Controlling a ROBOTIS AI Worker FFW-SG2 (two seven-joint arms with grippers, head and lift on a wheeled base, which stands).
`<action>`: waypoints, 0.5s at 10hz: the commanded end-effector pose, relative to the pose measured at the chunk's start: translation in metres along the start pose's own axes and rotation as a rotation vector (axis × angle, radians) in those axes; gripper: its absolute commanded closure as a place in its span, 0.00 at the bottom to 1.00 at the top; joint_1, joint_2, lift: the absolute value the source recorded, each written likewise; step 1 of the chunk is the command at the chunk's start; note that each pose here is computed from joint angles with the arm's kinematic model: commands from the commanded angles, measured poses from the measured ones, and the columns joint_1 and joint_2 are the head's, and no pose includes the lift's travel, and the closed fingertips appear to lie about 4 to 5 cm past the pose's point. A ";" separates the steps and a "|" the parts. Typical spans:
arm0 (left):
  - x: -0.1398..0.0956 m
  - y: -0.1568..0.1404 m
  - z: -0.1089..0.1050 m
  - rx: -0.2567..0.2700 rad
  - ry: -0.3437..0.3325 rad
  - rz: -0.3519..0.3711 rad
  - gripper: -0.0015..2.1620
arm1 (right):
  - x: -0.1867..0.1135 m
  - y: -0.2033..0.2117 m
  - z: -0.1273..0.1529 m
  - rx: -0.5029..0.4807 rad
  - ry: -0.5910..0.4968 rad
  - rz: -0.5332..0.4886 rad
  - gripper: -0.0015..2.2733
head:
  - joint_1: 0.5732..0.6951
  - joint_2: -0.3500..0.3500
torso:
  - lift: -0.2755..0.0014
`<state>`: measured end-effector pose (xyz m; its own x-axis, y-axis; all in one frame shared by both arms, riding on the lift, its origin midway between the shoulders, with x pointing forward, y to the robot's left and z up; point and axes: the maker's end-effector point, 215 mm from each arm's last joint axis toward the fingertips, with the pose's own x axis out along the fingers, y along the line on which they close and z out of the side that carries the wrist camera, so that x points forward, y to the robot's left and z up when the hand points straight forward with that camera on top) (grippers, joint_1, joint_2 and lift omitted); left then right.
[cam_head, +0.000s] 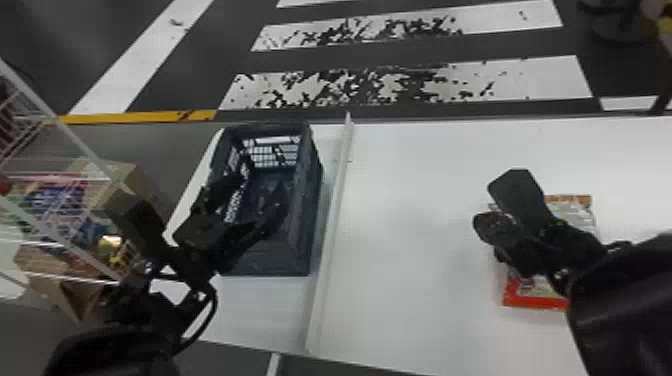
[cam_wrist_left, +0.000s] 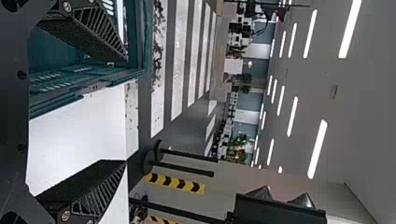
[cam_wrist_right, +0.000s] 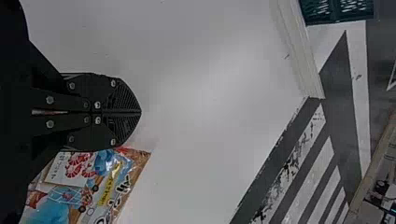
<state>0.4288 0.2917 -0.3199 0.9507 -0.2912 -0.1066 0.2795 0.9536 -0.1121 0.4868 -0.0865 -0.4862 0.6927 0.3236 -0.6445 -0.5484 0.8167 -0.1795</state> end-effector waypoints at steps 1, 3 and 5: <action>0.000 0.000 0.001 0.000 -0.003 0.002 0.05 | -0.029 -0.021 0.023 0.093 -0.078 -0.027 0.76 | 1.00 0.85 | 0.65; -0.001 0.001 0.000 -0.001 0.000 0.003 0.05 | -0.063 -0.067 0.021 0.194 -0.114 -0.093 0.16 | 1.00 0.83 | 0.65; 0.000 0.000 0.006 0.003 -0.008 0.004 0.05 | -0.091 -0.109 -0.004 0.275 -0.116 -0.165 0.06 | 1.00 0.75 | 0.65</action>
<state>0.4288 0.2926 -0.3160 0.9522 -0.2875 -0.1027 0.2767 0.9549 -0.1083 0.4851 -0.1888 -0.4132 0.8109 0.2382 -0.5345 -0.3201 0.9452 -0.0644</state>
